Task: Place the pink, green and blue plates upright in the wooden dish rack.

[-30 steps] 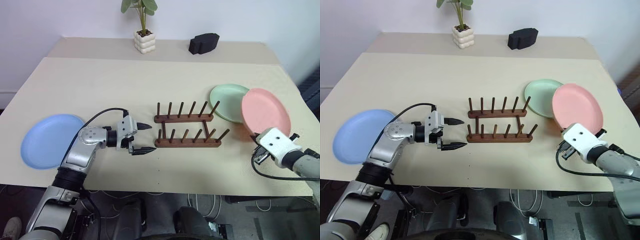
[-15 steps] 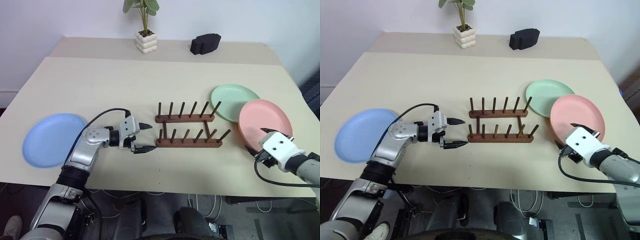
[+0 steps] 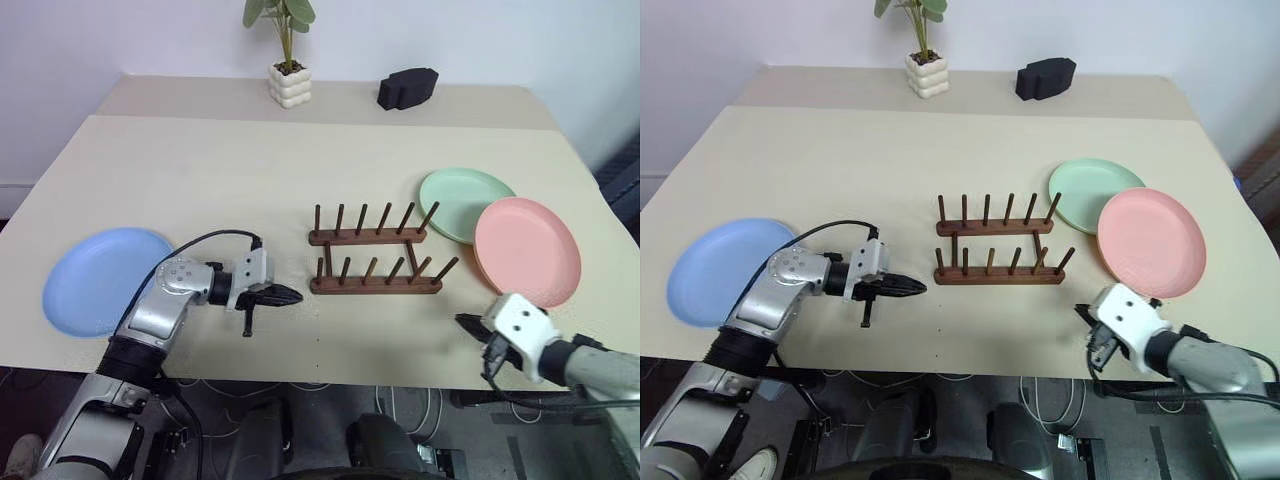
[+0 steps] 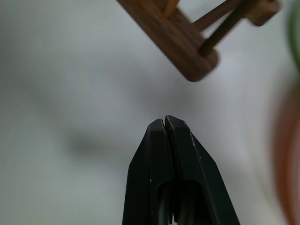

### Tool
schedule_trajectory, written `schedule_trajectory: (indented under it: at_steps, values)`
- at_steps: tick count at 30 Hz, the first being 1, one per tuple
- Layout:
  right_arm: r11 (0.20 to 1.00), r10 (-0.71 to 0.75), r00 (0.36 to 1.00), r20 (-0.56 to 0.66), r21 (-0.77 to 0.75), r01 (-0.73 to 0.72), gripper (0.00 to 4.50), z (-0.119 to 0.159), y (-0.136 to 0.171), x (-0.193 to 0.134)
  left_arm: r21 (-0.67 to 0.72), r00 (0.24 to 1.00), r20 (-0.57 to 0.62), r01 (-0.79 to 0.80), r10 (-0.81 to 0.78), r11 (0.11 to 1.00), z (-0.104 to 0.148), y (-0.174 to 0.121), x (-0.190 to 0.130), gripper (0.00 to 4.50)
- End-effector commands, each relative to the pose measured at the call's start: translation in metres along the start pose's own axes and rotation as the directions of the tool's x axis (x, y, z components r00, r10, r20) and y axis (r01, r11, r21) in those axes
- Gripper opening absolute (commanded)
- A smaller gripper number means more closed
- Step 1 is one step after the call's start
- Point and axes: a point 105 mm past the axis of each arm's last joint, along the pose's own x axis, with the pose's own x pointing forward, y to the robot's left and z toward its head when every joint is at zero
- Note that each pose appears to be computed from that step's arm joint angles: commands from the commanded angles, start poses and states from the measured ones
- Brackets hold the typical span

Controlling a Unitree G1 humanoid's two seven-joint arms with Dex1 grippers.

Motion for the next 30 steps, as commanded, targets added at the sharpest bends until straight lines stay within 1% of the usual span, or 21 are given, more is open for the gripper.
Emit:
schedule_trajectory:
  at_steps: [1, 6, 9, 13, 20, 26, 30]
  values:
    - [0.998, -0.051, 0.999, 0.005, -0.023, 0.051, 0.0, 0.004, -0.005, 0.01, 0.031, 1.0, -0.003, 0.006, -0.006, 1.0, 0.008, -0.003, 0.014, 0.04]
    - [0.997, -0.069, 0.997, 0.015, -0.043, 0.07, 0.0, 0.009, -0.008, 0.026, 0.005, 0.997, -0.034, -0.062, 0.062, 0.998, 0.002, 0.002, 0.03, 0.04]
    - [0.995, -0.079, 0.997, 0.026, -0.056, 0.081, 0.0, 0.012, -0.011, 0.033, 0.0, 0.991, -0.022, -0.133, 0.133, 0.991, 0.004, 0.009, 0.033, 0.04]
    - [0.993, -0.095, 0.995, 0.04, -0.064, 0.098, 0.0, 0.015, -0.016, 0.038, -0.014, 0.983, -0.021, -0.182, 0.182, 0.983, 0.004, 0.014, 0.035, 0.04]
    - [0.988, -0.119, 0.989, 0.088, -0.085, 0.127, 0.0, 0.027, -0.025, 0.051, -0.004, 0.955, -0.038, -0.296, 0.296, 0.955, 0.0, 0.032, 0.03, 0.04]
    - [0.982, -0.146, 0.981, 0.13, -0.101, 0.159, 0.0, 0.037, -0.033, 0.062, 0.009, 0.909, -0.041, -0.415, 0.415, 0.91, -0.003, 0.056, 0.021, 0.04]
    - [0.974, -0.186, 0.968, 0.168, -0.103, 0.204, 0.0, 0.046, -0.042, 0.068, 0.004, 0.887, -0.033, -0.46, 0.46, 0.888, -0.003, 0.067, 0.018, 0.04]
